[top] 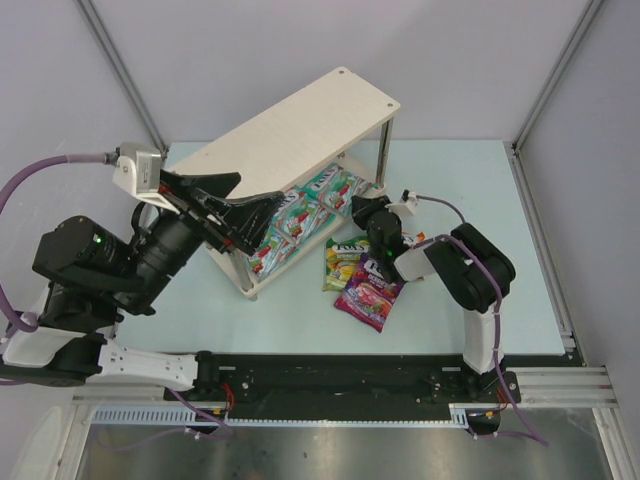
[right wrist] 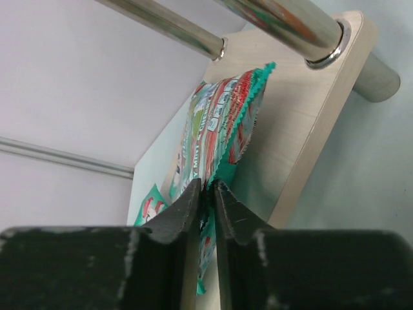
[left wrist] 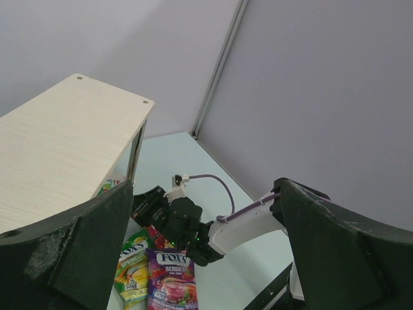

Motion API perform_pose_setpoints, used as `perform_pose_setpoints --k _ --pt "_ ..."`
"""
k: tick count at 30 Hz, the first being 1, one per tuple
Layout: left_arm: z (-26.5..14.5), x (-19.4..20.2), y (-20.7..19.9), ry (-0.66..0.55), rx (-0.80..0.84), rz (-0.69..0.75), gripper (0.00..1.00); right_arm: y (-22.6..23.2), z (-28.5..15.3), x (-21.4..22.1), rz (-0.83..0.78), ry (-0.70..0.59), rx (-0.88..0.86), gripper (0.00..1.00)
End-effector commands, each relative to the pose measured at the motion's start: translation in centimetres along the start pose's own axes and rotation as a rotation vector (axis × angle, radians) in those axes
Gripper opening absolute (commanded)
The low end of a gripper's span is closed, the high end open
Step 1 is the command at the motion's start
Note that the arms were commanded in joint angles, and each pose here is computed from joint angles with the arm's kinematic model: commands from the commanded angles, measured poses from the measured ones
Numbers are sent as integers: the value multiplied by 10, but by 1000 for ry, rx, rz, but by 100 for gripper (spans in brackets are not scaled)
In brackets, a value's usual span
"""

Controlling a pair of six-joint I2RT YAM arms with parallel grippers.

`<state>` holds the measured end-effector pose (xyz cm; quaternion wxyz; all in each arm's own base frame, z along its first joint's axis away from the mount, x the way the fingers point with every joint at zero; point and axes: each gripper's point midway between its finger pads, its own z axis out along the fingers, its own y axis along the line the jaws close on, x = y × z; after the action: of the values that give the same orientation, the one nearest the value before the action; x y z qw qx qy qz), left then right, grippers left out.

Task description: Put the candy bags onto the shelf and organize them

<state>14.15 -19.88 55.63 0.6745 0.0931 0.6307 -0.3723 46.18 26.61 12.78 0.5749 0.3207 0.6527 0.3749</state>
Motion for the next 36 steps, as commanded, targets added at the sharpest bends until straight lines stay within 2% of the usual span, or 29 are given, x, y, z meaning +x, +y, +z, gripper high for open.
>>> perform_pose_setpoints --k 1,9,11,12,14,15,18,21,26,32,36 --pt "-1 -10 1 -31 -2 -27 100 24 7 2 50 -9 -75 13" --pt "-5 -11 6 -32 -7 -30 100 34 12 15 54 -3 -88 11" --pt "-5 -10 6 -31 -7 -29 100 35 12 14 51 -7 -87 18" --pt "-5 -11 7 -33 -10 -31 100 34 12 14 46 -6 -83 28" --pt "-5 -11 7 -33 -10 -33 100 31 11 12 31 -7 -66 35" --pt "-5 -10 7 -32 -10 -32 100 32 11 11 22 -8 -62 45" --pt "-5 -11 5 -37 -3 -42 100 33 9 3 -9 -28 -49 60" --pt "-5 -13 3 -44 8 -52 100 30 4 -9 -24 -51 -31 66" --pt "-6 -24 -8 -69 59 -112 100 13 -11 -28 -57 -66 4 67" --pt "-6 -54 -36 -116 175 -246 100 25 -49 -61 -106 -84 -18 68" --pt "9 -54 -50 -73 139 -296 100 24 -87 -74 -156 -59 4 68"
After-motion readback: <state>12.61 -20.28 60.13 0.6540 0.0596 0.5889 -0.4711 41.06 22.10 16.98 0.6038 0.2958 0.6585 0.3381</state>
